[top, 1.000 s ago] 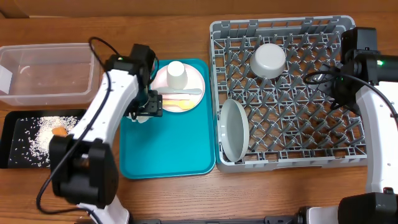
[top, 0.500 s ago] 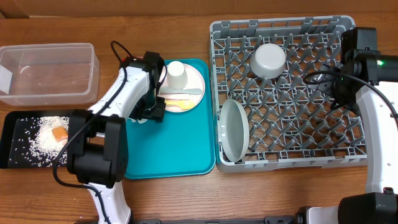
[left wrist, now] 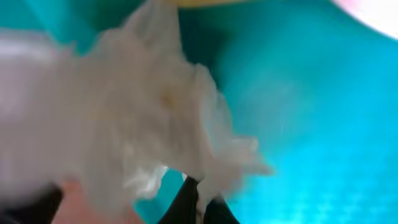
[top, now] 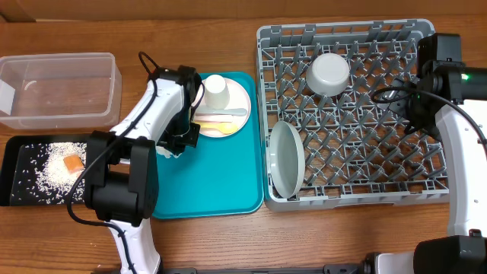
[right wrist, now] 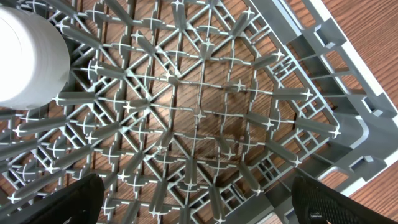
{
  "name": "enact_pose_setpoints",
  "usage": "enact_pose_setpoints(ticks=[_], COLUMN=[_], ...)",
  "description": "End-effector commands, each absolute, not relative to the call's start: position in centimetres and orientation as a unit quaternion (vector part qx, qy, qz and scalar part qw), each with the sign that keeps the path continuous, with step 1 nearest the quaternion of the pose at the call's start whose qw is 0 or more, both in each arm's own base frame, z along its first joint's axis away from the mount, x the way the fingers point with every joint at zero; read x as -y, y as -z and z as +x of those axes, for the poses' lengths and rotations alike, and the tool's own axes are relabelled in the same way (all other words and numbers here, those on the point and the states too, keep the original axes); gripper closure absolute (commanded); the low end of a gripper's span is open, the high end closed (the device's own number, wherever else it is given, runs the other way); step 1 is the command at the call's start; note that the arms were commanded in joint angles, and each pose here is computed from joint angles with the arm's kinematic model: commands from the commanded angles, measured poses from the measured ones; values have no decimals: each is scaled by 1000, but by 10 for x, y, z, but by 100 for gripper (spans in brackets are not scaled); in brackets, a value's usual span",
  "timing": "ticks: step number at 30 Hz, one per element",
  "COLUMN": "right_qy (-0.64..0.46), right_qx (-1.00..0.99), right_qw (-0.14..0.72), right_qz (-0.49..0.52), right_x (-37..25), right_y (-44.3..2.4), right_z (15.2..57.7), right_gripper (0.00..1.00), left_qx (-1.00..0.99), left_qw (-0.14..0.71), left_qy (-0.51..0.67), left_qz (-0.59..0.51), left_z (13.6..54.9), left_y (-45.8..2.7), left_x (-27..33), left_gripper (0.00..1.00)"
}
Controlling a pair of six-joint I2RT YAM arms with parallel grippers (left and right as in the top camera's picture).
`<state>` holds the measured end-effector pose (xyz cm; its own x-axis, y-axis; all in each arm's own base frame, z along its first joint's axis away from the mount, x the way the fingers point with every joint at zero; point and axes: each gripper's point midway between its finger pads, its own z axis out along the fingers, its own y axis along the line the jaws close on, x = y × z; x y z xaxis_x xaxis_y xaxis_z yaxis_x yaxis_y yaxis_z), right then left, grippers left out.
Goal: Sort waste into correct bins and load items into the dishwasher rack
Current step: 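Carry the tissue left and drop it into the clear plastic bin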
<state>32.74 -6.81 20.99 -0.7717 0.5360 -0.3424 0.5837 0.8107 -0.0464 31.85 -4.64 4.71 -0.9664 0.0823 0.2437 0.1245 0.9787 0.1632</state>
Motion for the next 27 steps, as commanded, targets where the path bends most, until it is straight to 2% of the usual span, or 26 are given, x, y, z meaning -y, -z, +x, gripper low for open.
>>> enact_pose_setpoints(ticks=[1,7,12,19,27], right_qy=[72,72,72,72,72], right_qx=[-936,-936,-936,-936,-936], right_qw=[169,169,169,169,169], right_qz=[299,299,299,299,299], right_x=[68,68,68,68,68], right_y=[-215,-215,-215,-215,-215], right_z=[330,330,330,330,330], right_gripper=[0,0,0,0,0], left_qx=[993,997,989,959,920], left_qw=[80,-8,-103,-195,-264], left_qy=[89,73,73,112,126], left_qz=[-21,18,77,175,259], left_z=[342,381,418,458,480], left_y=[-80,-151,-195,-218,-235], left_x=[53,57,37,-36,-117], left_gripper=[96,96,96,96,96])
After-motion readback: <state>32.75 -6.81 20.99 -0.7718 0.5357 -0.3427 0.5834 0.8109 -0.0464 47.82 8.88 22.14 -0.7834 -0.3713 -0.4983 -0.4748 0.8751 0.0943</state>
